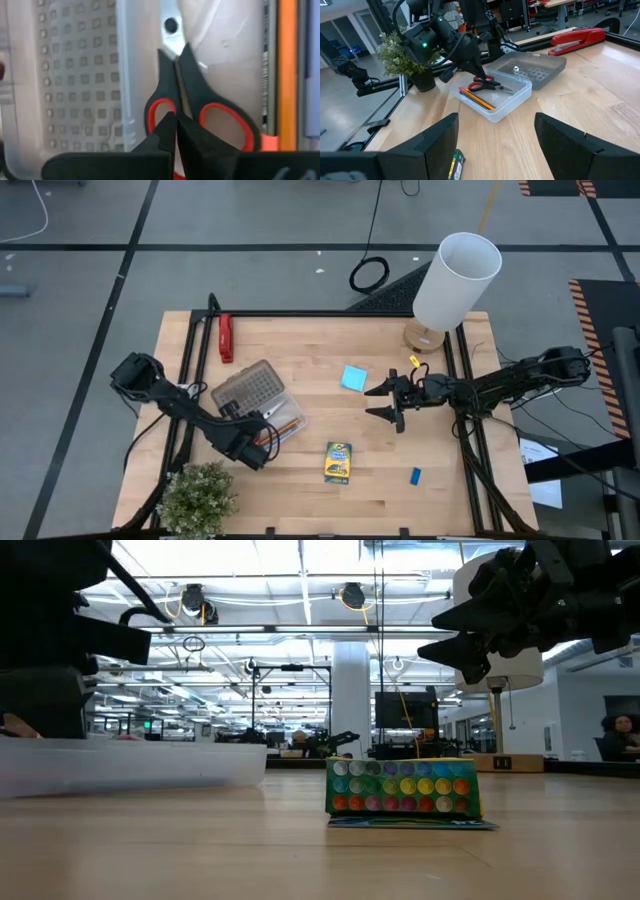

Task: Pack school essentials
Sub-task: Put the black scissors into the supply box, then put the blue eraser into the supply box

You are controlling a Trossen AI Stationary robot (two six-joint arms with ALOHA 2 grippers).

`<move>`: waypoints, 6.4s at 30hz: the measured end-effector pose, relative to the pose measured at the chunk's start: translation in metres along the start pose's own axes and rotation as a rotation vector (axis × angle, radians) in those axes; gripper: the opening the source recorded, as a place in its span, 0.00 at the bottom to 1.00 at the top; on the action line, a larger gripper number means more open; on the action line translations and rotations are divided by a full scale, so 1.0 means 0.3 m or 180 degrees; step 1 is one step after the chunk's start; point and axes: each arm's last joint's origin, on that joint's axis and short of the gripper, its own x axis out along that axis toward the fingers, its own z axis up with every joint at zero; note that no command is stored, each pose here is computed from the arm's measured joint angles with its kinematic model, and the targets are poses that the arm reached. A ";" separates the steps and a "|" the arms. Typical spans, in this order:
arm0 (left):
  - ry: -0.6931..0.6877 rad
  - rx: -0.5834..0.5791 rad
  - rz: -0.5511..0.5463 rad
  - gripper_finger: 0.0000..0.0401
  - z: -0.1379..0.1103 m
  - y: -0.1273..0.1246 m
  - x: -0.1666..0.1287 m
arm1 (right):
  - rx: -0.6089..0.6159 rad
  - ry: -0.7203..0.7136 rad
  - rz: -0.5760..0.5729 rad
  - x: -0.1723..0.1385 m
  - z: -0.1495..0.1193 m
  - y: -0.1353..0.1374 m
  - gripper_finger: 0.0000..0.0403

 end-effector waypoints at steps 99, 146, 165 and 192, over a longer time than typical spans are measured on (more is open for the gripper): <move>-0.2281 -0.0115 -0.1260 0.06 0.137 -0.136 -0.293 | -0.2314 0.3812 0.1175 -0.094 -0.301 0.530 0.48; -0.3315 0.0936 -0.1700 0.15 0.219 -0.347 -0.239 | -0.1323 0.2772 0.0967 0.070 -0.190 0.496 0.16; -0.3364 0.2257 -0.0942 0.47 0.392 -0.644 -0.171 | -0.1129 0.2410 0.0945 0.120 -0.152 0.480 0.16; -0.3624 0.2875 -0.0897 0.40 0.452 -0.668 -0.157 | -0.0943 0.1909 0.1075 0.153 -0.110 0.499 0.16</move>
